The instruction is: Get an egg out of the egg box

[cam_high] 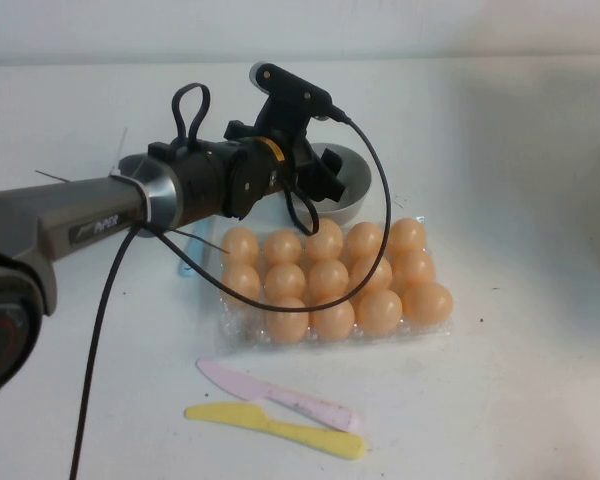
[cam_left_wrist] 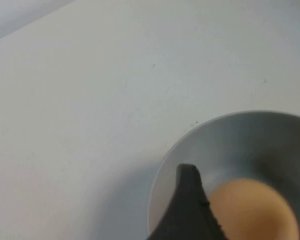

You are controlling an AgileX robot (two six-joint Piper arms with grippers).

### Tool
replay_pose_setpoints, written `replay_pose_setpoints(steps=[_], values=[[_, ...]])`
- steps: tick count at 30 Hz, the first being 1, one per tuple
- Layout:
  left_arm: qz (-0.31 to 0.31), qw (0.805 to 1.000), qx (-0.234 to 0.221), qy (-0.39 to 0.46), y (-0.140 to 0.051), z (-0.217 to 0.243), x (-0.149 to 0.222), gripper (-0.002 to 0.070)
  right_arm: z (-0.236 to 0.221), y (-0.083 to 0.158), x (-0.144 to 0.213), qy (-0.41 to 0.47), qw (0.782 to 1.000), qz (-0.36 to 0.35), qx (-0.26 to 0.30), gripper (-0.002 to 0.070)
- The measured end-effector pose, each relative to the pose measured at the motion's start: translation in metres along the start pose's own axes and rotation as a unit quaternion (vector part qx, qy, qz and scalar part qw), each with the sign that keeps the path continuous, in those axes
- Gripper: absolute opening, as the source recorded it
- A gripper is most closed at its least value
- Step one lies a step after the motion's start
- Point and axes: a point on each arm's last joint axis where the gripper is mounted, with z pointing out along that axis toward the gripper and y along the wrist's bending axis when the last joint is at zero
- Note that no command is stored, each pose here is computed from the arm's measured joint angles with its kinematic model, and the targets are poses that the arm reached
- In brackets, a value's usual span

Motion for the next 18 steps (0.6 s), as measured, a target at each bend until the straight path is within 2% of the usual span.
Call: replay_pose_setpoints(steps=[4, 6, 8, 11, 13, 15, 18], values=[[0.009, 1.0, 0.0, -0.01, 0.001, -0.019, -0.015, 0.0472, 0.0, 0.0, 0.0, 0.0, 1.0, 0.0, 0.0, -0.0018], [0.014, 1.0, 0.0, -0.018, 0.0, -0.036, -0.022, 0.0453, 0.0, 0.0, 0.0, 0.0, 1.0, 0.0, 0.0, -0.0018], [0.018, 0.999, -0.003, -0.037, 0.001, -0.061, -0.031, 0.0378, 0.0, 0.0, 0.0, 0.0, 1.0, 0.0, 0.0, -0.0018], [0.023, 0.998, -0.008, -0.065, 0.001, -0.104, -0.031, 0.018, 0.0, 0.0, 0.0, 0.0, 1.0, 0.0, 0.0, -0.0018], [0.027, 0.995, -0.014, -0.091, 0.001, -0.138, -0.024, 0.0076, 0.0, 0.0, 0.0, 0.0, 1.0, 0.0, 0.0, -0.0018], [0.025, 0.993, -0.022, -0.113, 0.003, -0.169, -0.013, 0.0034, 0.0, 0.0, 0.0, 0.0, 1.0, 0.0, 0.0, -0.0018], [0.001, 0.991, -0.038, -0.126, 0.006, -0.216, 0.012, 0.0009, 0.0, 0.0, 0.0, 0.0, 1.0, 0.0, 0.0, -0.0018]])
